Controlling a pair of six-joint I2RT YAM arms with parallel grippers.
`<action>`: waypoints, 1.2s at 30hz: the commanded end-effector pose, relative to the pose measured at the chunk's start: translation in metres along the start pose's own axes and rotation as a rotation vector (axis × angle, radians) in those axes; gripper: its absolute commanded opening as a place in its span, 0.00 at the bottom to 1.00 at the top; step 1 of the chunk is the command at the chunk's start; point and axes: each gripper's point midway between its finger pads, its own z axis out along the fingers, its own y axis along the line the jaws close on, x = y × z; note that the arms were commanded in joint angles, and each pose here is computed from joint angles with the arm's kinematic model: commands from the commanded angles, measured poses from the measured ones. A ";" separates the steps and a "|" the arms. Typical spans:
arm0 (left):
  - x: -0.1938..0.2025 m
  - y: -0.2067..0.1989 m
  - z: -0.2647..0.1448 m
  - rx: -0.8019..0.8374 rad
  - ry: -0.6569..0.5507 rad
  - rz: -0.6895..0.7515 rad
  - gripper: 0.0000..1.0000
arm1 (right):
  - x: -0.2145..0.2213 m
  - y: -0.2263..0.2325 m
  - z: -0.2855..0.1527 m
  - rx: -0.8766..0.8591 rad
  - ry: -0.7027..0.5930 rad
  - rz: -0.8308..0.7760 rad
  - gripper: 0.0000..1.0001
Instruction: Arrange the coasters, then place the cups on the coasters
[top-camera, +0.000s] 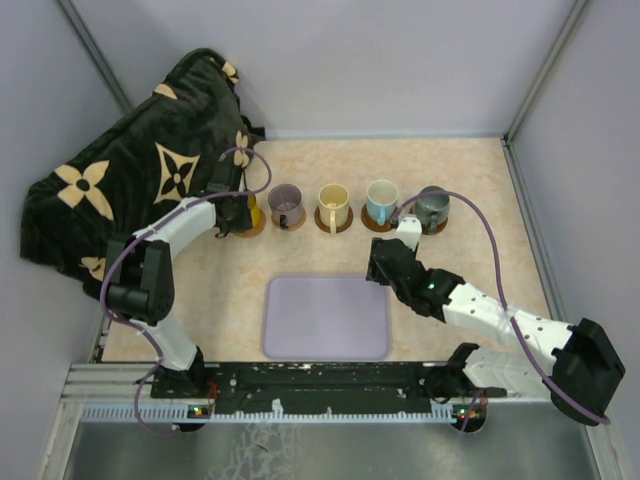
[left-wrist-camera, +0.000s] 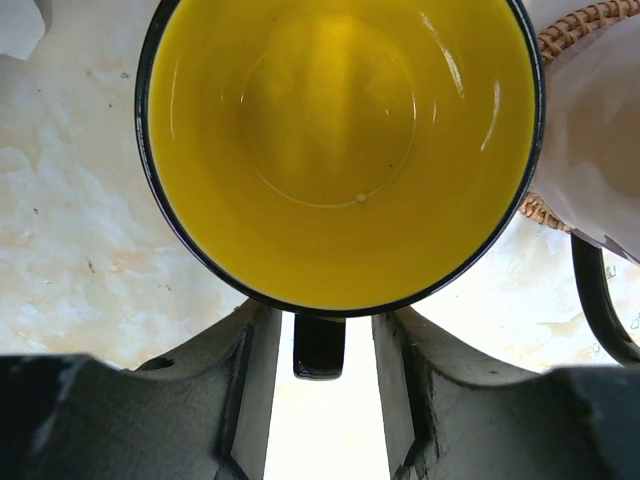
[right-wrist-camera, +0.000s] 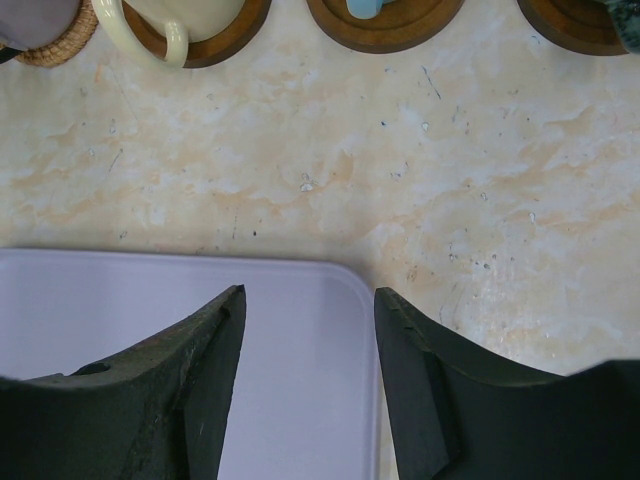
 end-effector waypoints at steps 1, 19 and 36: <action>-0.016 0.000 -0.005 -0.001 -0.044 -0.014 0.47 | -0.017 0.007 -0.004 -0.016 -0.056 0.037 0.55; -0.036 0.005 -0.046 0.001 -0.133 -0.045 0.99 | -0.018 0.004 -0.005 -0.004 -0.063 0.041 0.56; -0.054 0.031 -0.140 -0.019 -0.341 -0.058 1.00 | -0.060 -0.043 -0.034 0.177 -0.226 0.066 0.59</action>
